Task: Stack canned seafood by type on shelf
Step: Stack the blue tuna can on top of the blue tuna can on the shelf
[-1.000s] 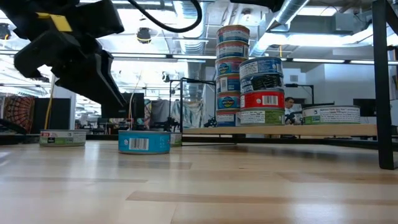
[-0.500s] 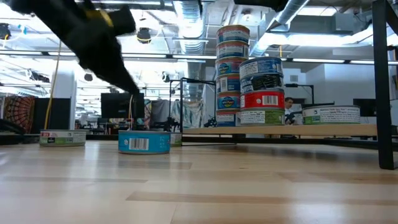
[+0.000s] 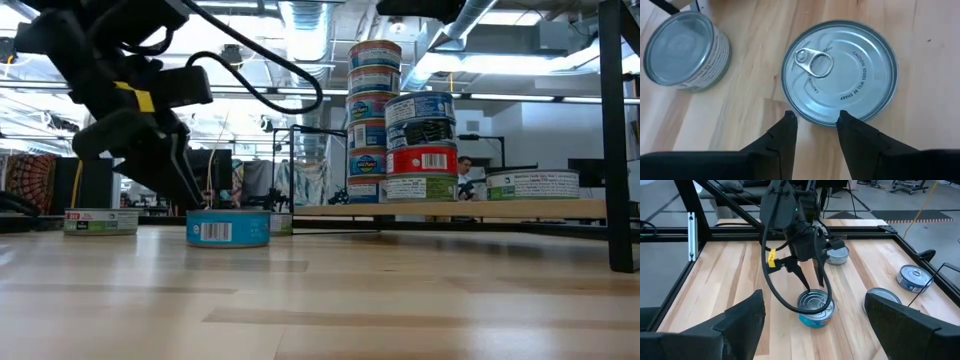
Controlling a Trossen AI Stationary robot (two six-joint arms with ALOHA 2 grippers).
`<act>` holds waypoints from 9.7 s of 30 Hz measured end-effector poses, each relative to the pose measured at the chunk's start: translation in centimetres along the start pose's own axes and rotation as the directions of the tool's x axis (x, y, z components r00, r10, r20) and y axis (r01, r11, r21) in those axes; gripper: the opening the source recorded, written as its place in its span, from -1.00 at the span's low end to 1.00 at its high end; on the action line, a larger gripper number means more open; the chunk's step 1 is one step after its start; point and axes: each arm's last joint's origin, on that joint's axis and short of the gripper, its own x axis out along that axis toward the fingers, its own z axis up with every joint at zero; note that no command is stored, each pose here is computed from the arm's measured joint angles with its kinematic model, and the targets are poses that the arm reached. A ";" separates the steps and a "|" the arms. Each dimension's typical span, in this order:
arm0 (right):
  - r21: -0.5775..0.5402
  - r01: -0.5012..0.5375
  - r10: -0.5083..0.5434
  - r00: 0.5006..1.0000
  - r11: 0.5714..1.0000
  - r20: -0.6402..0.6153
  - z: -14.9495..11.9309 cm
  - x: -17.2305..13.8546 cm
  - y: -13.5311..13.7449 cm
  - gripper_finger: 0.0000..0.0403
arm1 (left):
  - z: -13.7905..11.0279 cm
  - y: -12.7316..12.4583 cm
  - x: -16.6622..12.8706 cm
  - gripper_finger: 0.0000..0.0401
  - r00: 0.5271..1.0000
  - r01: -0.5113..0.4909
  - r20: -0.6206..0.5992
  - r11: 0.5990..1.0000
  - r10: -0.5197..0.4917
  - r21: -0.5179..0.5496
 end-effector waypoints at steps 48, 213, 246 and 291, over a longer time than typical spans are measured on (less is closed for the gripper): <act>0.030 -0.007 0.007 1.000 1.000 -0.004 -0.1 0.1 0.3 0.81 | -3.8 -3.7 -3.8 -0.33 0.996 -0.094 0.002 0.994 0.094 -0.053; -0.225 0.074 -0.024 0.976 0.972 0.215 4.5 1.6 -3.4 0.81 | 0.2 -11.3 -4.8 0.54 0.963 -0.206 0.010 0.762 0.268 -0.614; -0.029 -0.071 0.071 0.997 0.997 -0.015 1.8 0.7 -0.3 0.81 | 6.5 -2.9 -6.8 0.54 0.931 0.357 -0.365 0.268 -0.022 0.895; -0.107 0.055 -0.064 0.994 0.993 -0.089 -0.1 -0.3 1.0 0.79 | 6.4 -3.9 -5.7 -0.32 0.951 0.310 -0.117 0.886 -0.287 0.346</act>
